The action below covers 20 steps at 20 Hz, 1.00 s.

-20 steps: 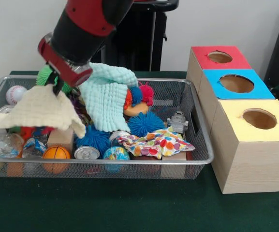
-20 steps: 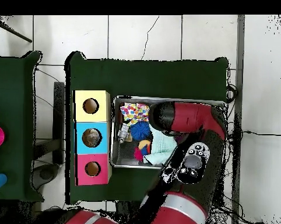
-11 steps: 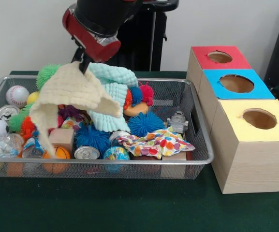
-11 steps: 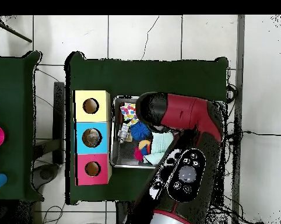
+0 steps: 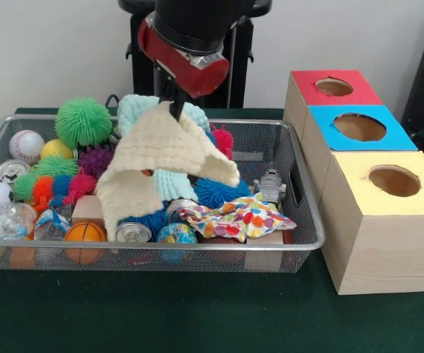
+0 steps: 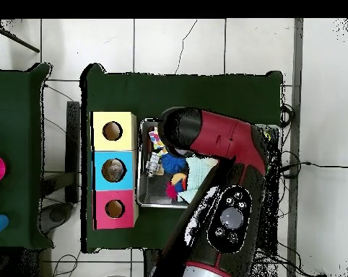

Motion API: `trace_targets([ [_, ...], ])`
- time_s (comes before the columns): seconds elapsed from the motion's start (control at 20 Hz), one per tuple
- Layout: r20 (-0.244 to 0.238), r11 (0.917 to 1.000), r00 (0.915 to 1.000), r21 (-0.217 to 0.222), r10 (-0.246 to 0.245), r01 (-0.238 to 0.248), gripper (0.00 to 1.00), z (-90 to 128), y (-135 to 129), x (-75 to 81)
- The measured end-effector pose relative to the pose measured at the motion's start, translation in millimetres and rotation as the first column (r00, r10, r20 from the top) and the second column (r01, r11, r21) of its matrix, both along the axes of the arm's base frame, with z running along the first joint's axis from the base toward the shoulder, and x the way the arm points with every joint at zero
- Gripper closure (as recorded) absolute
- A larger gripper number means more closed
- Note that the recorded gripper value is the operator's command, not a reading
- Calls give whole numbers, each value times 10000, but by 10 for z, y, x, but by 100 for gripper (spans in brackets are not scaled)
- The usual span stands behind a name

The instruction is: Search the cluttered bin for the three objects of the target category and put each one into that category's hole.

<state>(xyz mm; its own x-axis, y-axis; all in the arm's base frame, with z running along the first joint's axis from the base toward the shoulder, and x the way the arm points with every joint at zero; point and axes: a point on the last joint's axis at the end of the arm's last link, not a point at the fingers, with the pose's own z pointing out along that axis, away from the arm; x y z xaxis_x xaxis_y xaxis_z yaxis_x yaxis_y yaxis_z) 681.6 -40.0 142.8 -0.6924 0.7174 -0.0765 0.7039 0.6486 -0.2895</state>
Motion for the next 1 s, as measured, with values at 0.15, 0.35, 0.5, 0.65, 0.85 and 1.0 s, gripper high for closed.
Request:
trace_targets([
  [0.15,-76,9994,9997,278,-211,213,100,-45,73,-44],
  [0.35,-289,9957,9979,699,-585,604,100,-153,182,-171],
  [0.5,-421,9942,9968,807,-682,715,0,-251,241,-286],
  [0.65,-599,9944,9961,804,-645,692,0,-334,297,-383],
  [0.85,-836,9957,9953,748,-490,553,0,-421,413,-469],
  [1.0,-892,9971,9955,670,-314,375,0,-440,516,-490],
])
